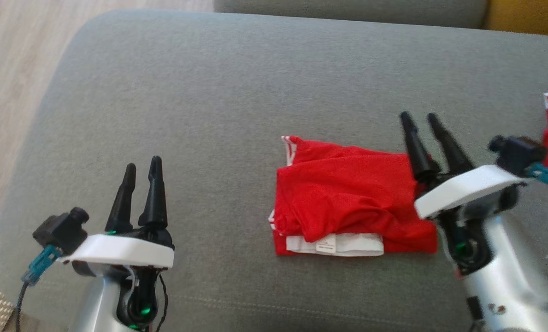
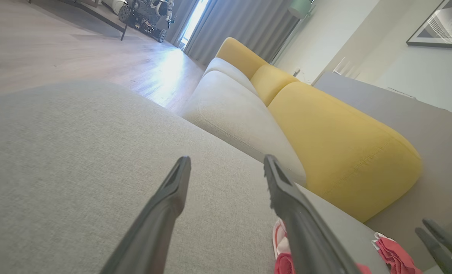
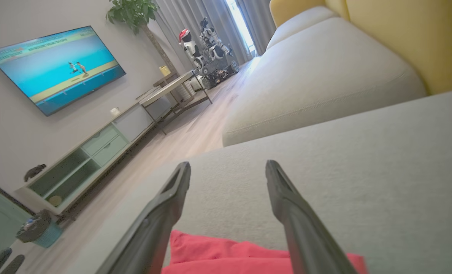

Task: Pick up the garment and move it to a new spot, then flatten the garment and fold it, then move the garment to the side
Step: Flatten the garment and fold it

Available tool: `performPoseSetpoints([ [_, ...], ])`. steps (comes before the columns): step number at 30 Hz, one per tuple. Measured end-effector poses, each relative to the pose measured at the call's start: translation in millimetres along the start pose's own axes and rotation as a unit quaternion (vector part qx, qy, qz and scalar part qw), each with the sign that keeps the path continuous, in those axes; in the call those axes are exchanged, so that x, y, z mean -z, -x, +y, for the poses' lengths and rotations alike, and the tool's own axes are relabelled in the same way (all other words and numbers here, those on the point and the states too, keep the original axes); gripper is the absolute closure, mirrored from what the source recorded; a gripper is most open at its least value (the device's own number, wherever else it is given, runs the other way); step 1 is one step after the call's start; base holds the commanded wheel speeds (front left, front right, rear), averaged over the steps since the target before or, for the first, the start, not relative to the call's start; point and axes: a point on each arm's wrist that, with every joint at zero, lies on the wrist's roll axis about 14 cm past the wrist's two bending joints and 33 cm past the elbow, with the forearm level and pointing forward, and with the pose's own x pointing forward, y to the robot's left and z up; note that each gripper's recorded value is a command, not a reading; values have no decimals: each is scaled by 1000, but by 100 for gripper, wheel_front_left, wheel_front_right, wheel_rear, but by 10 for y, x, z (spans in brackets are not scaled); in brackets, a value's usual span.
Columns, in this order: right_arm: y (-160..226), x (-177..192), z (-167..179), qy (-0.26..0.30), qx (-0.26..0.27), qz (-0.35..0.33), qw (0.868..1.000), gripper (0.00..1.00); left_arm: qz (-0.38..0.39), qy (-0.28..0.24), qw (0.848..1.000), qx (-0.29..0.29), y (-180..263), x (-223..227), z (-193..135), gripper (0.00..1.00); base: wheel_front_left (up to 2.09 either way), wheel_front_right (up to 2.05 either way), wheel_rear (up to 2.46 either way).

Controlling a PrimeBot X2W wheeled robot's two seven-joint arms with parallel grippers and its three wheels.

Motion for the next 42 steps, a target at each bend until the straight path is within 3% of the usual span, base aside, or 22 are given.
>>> performPoseSetpoints([
  [5, 239, -336, -333, 79, 47, -22, 996, 0, 1, 5, 1000, 27, -84, 26, -175, 0, 0, 0, 0],
  [15, 877, -549, -837, 165, 131, -54, 976, 0, -4, 20, 997, 72, -234, 27, -488, 0, 0, 0, 0],
  [27, 1287, -343, -1051, 208, 175, -64, 960, 0, 4, 24, 996, 90, -283, 92, -612, 0, 0, 0, 0],
  [42, 1295, -170, -1079, 217, 181, -59, 957, 0, 10, 24, 996, 88, -287, 136, -600, 0, 0, 0, 0],
])
